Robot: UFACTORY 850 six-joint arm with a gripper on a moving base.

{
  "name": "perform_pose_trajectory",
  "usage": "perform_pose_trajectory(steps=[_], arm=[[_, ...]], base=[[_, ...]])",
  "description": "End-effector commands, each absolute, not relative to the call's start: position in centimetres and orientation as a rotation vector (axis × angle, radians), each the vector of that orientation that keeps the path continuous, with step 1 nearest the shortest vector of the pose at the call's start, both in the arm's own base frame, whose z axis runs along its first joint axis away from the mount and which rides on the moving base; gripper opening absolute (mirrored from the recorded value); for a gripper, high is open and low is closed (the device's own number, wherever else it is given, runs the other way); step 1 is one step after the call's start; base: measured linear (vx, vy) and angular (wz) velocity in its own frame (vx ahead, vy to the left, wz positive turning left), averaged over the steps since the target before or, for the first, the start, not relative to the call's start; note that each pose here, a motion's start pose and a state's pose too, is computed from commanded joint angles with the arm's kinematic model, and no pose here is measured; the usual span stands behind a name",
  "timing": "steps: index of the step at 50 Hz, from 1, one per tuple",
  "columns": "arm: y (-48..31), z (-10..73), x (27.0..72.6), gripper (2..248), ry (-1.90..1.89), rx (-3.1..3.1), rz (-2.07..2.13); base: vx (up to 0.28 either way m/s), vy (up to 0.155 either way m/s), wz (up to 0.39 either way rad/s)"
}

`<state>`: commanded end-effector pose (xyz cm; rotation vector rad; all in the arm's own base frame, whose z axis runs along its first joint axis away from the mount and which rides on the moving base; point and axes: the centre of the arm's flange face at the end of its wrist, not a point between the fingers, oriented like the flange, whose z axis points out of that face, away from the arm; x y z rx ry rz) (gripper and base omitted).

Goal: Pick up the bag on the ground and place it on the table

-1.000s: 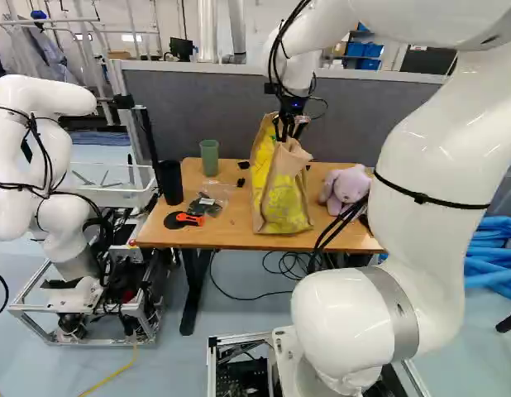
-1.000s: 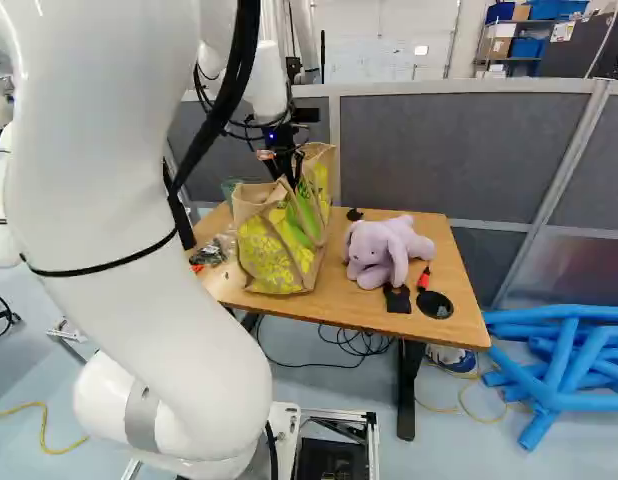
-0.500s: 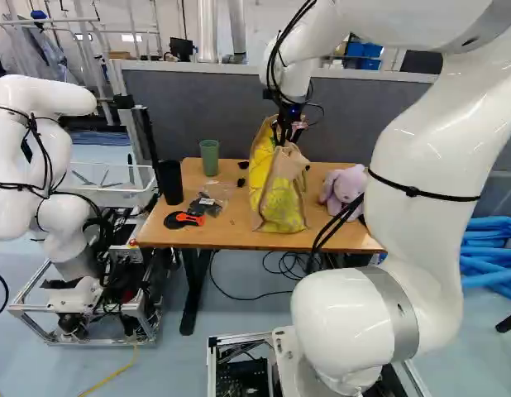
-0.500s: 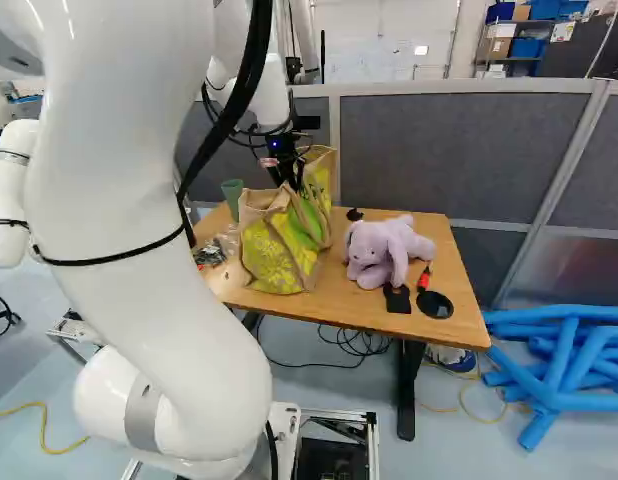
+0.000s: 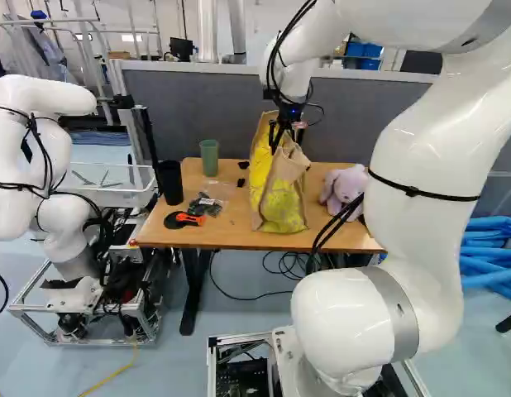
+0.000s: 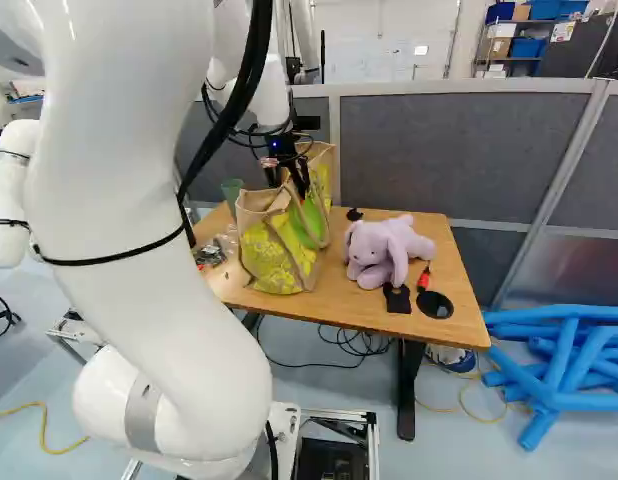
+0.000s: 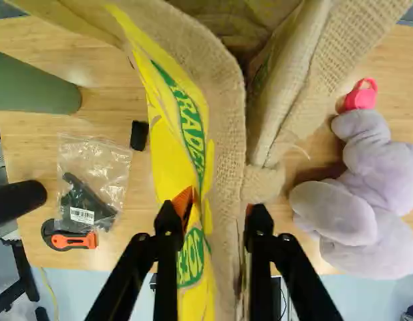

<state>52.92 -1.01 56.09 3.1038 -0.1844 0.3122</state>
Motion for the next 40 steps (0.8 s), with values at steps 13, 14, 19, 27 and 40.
perform_pose_trajectory(steps=[13,14,19,27,40], arm=[[-1.0,56.1,52.9,205,-0.184,3.104,0.312],[-1.0,56.1,52.9,205,-0.184,3.104,0.312],[-1.0,56.1,52.9,242,-0.184,3.104,0.312],[-1.0,56.1,52.9,247,-0.184,3.104,0.312],[-1.0,57.3,52.4,247,-0.185,3.101,0.347]], base=[[0.000,0.000,0.000],[0.000,0.000,0.000],[0.000,0.000,0.000],[0.000,0.000,0.000],[0.000,0.000,0.000]])
